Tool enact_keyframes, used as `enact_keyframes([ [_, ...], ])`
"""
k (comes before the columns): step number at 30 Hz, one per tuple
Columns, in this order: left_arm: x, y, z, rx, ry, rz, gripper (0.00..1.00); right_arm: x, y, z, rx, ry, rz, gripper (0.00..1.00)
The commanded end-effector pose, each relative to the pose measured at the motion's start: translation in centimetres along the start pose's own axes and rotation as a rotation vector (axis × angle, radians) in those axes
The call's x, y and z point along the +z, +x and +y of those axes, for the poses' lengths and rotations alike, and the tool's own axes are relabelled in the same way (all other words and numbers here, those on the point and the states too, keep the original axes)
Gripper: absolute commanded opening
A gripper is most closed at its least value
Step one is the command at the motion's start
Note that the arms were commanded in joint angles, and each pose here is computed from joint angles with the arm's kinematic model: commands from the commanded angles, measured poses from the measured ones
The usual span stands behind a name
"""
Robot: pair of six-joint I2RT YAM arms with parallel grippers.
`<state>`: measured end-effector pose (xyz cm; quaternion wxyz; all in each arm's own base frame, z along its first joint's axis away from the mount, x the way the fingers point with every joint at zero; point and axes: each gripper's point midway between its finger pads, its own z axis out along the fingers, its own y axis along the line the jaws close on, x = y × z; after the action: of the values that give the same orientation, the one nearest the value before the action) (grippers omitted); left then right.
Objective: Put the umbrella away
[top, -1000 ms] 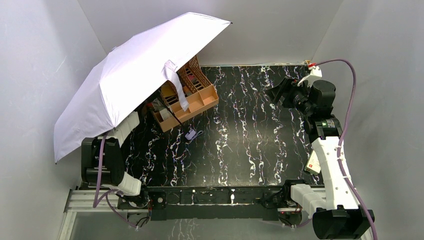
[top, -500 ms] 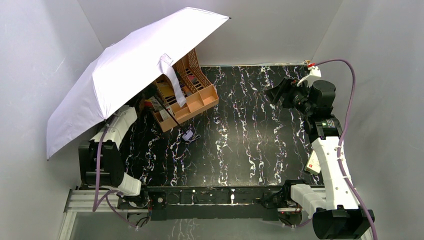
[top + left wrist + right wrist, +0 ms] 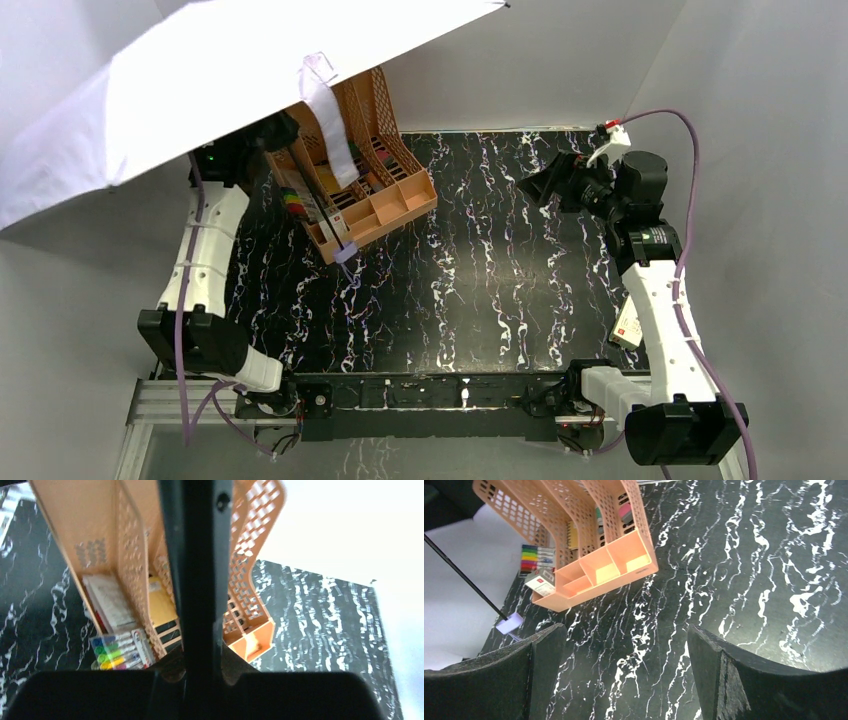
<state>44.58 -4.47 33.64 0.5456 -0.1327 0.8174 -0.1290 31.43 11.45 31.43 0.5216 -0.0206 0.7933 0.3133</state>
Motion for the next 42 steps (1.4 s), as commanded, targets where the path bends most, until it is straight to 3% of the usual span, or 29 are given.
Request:
enact_keyframes([
  [1,-5.3,-5.7,-4.4,0.104,0.170,-0.074,0.00,-0.5,-3.0,3.4,-0.054,-0.149,-0.046,0.98],
  [5,-6.6,-6.7,-8.3,0.104,0.281,-0.035,0.00,-0.4,-3.8,4.9,-0.067,-0.223,-0.042,0.99],
  [6,-7.3,-6.0,-12.1,0.146,0.317,-0.037,0.00,0.2,-4.1,5.7,-0.032,-0.279,-0.009,0.99],
  [10,-6.5,-1.1,-21.5,0.168,0.499,0.095,0.00,3.2,-5.4,10.8,-0.048,-0.335,-0.091,0.99],
  [14,-7.2,1.3,-26.3,0.157,0.637,0.153,0.00,4.0,-8.5,16.9,0.035,-0.509,-0.252,0.99],
  [19,-8.5,3.7,-28.4,0.189,0.739,0.208,0.00,3.3,-11.8,19.2,0.104,-0.604,-0.379,0.95],
  [26,-11.0,6.9,-30.4,0.235,0.894,0.284,0.00,4.0,-14.8,19.7,0.145,-0.598,-0.458,0.85],
  [42,-14.4,8.8,-31.1,0.266,1.062,0.313,0.00,5.9,-14.7,21.1,0.126,-0.643,-0.346,0.71],
])
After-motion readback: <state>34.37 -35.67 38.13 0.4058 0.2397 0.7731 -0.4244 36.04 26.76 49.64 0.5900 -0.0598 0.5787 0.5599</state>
